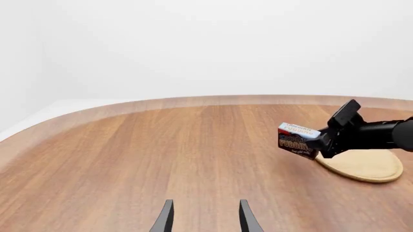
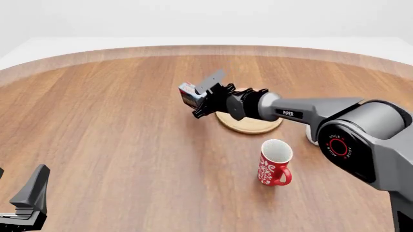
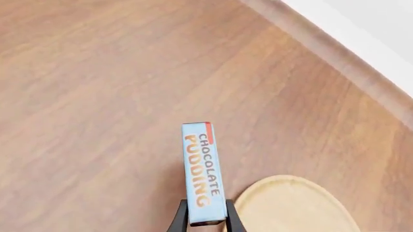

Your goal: Put the chocolate pudding to the left of the plate.

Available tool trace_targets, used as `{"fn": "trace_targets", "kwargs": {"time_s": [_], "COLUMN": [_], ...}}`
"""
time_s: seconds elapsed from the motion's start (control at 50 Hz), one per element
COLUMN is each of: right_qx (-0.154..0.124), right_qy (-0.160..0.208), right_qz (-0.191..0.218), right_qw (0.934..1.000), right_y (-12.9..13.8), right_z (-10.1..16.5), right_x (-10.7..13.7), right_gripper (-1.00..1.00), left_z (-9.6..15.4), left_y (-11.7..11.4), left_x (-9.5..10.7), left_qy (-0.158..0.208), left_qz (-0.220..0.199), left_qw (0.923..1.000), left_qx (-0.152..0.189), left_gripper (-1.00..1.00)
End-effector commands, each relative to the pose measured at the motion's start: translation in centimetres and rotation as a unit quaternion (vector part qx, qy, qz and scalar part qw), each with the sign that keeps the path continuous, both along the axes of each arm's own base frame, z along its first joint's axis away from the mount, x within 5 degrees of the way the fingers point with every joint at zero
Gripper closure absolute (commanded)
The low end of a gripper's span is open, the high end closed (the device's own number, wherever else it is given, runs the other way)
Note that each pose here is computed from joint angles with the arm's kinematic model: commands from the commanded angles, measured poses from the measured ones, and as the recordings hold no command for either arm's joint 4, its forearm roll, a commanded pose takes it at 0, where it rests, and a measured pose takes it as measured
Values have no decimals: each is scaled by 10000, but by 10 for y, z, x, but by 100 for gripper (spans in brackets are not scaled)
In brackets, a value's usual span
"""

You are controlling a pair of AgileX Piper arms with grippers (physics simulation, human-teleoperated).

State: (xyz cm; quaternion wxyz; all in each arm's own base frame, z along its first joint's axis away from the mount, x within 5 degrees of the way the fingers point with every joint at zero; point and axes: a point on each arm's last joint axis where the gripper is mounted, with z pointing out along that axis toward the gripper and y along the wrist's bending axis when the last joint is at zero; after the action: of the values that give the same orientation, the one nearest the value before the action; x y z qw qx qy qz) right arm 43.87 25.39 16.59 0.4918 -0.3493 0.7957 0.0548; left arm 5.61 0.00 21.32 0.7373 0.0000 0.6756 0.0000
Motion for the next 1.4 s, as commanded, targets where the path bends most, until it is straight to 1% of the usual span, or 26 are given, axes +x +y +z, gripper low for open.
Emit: {"fn": "trace_targets", "kwargs": {"time_s": [0.02, 0.14, 0.72, 0.9, 0.94, 0.96, 1.08, 1.28, 1.4], "right_qx": [82, 92, -9, -26, -66, -73, -82, -98, -62], "right_qy": [107, 146, 342, 372, 389, 352, 330, 317, 252], "right_qz": [-164, -214, -204, -183, -183, -162, -162, -242, -240], "right_qw": [9998, 9996, 9992, 9991, 9991, 9992, 9993, 9992, 9994], "right_y": [-3, -4, 1, 4, 4, 4, 2, -9, -12], "right_z": [-14, -21, -50, -51, -53, -52, -51, -47, -34], "right_x": [14, 19, 23, 24, 27, 27, 26, 26, 19], "right_gripper": [100, 100, 100, 100, 100, -100, -100, -100, -100], "left_z": [0, 0, 0, 0, 0, 0, 0, 0, 0], "left_y": [0, 0, 0, 0, 0, 0, 0, 0, 0], "left_x": [0, 0, 0, 0, 0, 0, 0, 0, 0], "left_qy": [0, 0, 0, 0, 0, 0, 0, 0, 0], "left_qz": [0, 0, 0, 0, 0, 0, 0, 0, 0], "left_qw": [10000, 10000, 10000, 10000, 10000, 10000, 10000, 10000, 10000], "left_qx": [0, 0, 0, 0, 0, 0, 0, 0, 0], "left_gripper": [-100, -100, -100, -100, -100, -100, -100, -100, -100]}}
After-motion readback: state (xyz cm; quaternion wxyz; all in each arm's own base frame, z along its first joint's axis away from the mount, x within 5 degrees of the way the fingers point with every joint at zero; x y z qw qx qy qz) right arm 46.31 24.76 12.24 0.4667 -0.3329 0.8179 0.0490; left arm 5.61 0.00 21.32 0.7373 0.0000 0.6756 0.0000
